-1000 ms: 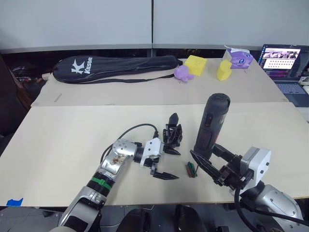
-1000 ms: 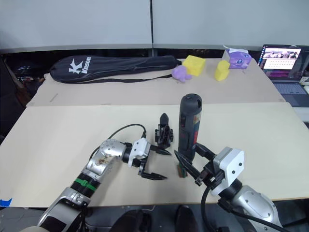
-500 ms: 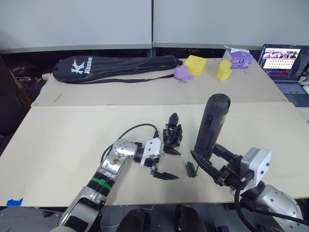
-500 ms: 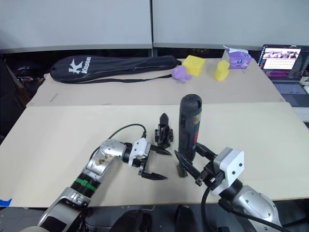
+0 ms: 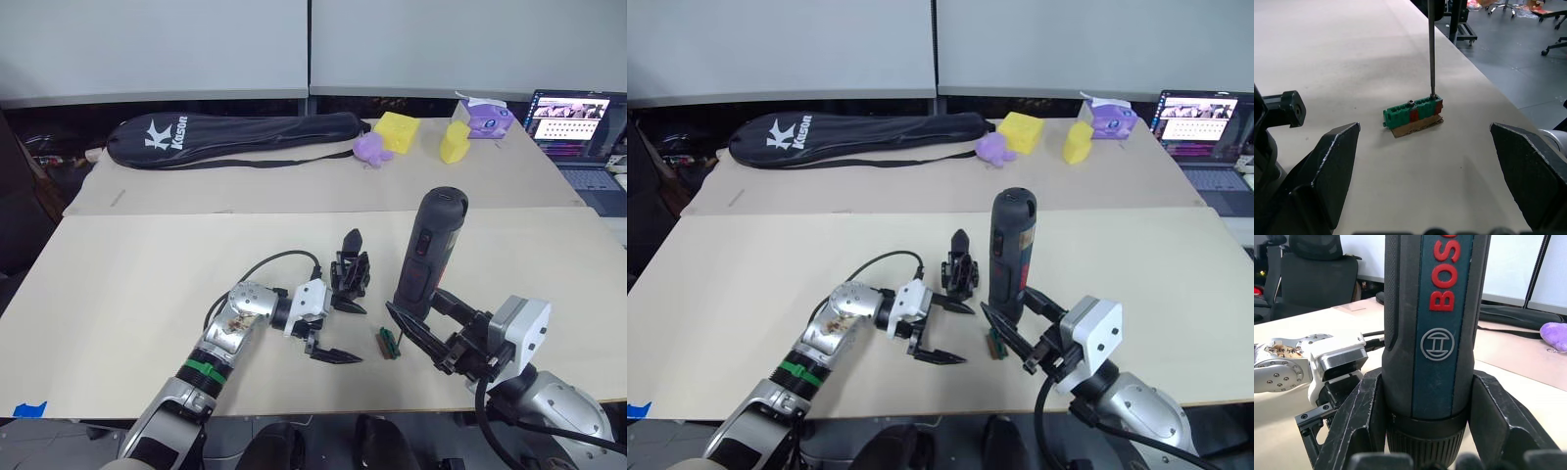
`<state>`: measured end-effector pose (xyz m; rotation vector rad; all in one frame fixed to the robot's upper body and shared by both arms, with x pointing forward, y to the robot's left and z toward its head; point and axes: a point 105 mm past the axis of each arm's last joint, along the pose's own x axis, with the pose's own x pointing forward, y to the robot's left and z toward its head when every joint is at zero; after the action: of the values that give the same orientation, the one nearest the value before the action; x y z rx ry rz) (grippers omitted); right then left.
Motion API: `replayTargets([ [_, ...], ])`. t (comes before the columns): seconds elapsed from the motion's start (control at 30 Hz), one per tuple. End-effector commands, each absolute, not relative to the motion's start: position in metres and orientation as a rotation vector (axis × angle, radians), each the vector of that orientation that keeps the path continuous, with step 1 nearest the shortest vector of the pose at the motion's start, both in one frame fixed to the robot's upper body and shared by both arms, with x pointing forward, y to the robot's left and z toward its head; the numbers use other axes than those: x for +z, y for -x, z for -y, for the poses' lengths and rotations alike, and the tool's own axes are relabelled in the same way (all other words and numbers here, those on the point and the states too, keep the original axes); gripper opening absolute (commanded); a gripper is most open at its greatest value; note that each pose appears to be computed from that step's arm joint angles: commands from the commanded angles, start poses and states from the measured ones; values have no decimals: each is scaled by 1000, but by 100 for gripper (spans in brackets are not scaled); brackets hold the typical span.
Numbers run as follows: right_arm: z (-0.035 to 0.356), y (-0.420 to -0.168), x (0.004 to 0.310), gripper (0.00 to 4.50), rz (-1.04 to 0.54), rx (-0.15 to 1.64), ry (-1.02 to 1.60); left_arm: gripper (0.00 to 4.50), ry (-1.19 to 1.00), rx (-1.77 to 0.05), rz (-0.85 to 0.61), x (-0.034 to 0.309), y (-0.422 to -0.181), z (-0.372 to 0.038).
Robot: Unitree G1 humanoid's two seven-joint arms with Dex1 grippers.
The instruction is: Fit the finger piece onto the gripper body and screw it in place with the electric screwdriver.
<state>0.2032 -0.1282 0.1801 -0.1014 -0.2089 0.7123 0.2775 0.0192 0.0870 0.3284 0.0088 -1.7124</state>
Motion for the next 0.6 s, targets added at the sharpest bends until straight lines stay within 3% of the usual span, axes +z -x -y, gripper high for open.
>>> replayTargets([
  [0.03, 127, -198, 194, 192, 275, 716, 120, 450, -336, -1711, 39, 97, -281, -18],
  [0.6, 122, -187, 213, 192, 308, 785, 145, 450, -336, -1689, 24, 94, -285, -28],
])
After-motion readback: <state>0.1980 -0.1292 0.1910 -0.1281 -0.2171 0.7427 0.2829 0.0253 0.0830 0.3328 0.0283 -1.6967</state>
